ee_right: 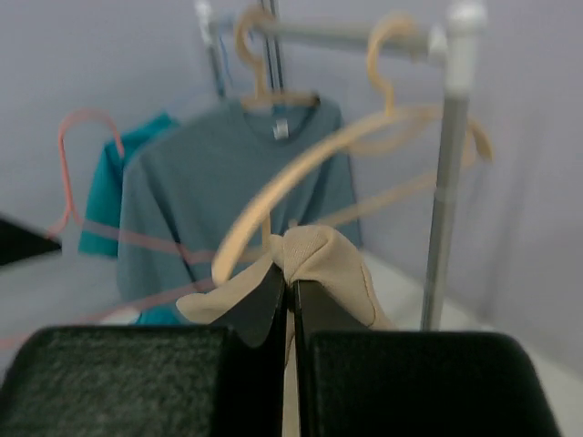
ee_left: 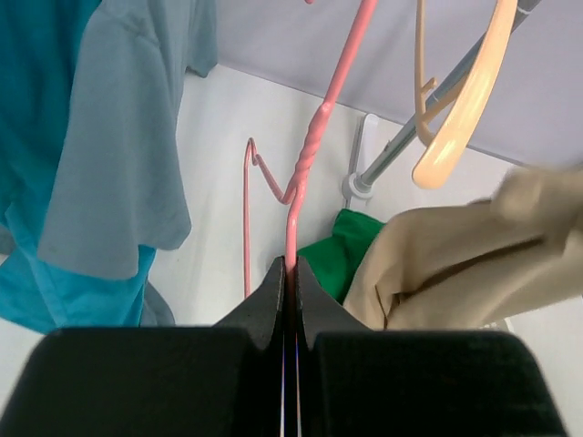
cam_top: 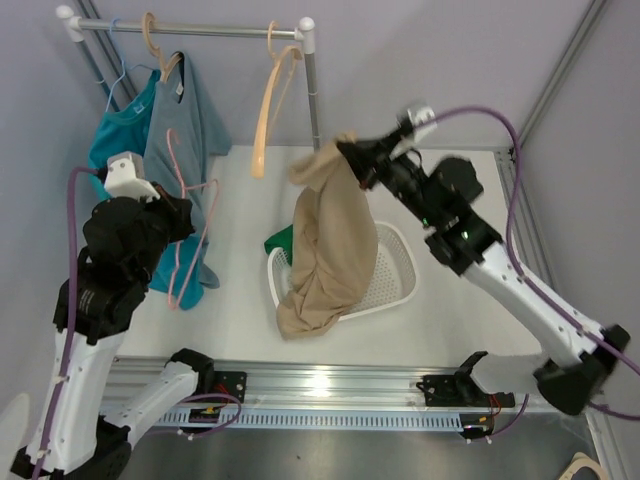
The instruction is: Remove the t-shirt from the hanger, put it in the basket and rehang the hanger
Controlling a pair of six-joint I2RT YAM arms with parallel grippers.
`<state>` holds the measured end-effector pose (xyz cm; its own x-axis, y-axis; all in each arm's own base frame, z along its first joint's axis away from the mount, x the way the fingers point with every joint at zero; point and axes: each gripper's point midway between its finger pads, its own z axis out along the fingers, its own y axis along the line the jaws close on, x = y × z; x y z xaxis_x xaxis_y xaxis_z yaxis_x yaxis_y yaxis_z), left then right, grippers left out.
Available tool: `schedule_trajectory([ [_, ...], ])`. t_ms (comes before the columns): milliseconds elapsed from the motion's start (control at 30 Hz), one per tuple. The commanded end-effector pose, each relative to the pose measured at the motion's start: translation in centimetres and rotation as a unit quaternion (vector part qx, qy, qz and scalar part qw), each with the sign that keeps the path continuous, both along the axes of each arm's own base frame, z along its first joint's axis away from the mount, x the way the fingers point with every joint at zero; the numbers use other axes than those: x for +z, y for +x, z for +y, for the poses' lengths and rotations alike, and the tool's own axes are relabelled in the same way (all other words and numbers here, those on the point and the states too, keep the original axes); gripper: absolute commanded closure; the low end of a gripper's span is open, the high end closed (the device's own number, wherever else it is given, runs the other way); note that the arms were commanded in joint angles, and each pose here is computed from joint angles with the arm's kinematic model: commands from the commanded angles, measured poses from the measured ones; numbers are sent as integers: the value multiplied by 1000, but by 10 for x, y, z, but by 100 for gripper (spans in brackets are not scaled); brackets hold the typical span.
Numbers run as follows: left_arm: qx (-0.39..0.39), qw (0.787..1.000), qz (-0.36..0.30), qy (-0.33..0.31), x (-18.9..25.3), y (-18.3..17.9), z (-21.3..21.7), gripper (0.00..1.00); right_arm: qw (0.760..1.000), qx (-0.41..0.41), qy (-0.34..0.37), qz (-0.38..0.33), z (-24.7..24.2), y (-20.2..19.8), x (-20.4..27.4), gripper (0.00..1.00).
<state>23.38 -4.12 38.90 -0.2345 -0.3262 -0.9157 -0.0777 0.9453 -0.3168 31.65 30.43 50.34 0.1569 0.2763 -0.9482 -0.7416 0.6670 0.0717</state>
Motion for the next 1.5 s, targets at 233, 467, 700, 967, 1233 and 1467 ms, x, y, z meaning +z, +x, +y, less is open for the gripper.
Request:
schedule_trajectory([
  [233,-32,997,-72,6,63,54,-5,99,946,-125,-33,296,-72,-28,-239,100],
  [467,-77,995,-65,-26,82,77,-7,99,848,-103,-219,472,-45,-33,-373,100],
  [700,-123,989,-88,0,108,100,-18,99,776,-106,-284,553,-54,-56,-448,96],
  [967,-135,980,-146,16,121,126,-21,99,834,-118,-216,494,-60,-44,-361,49],
  [1233,-143,978,-151,28,107,168,-26,99,870,-127,-176,442,-72,-45,-282,8],
  [1467,-142,975,-165,55,122,203,-38,99,891,-163,-146,398,-88,-38,-253,1],
])
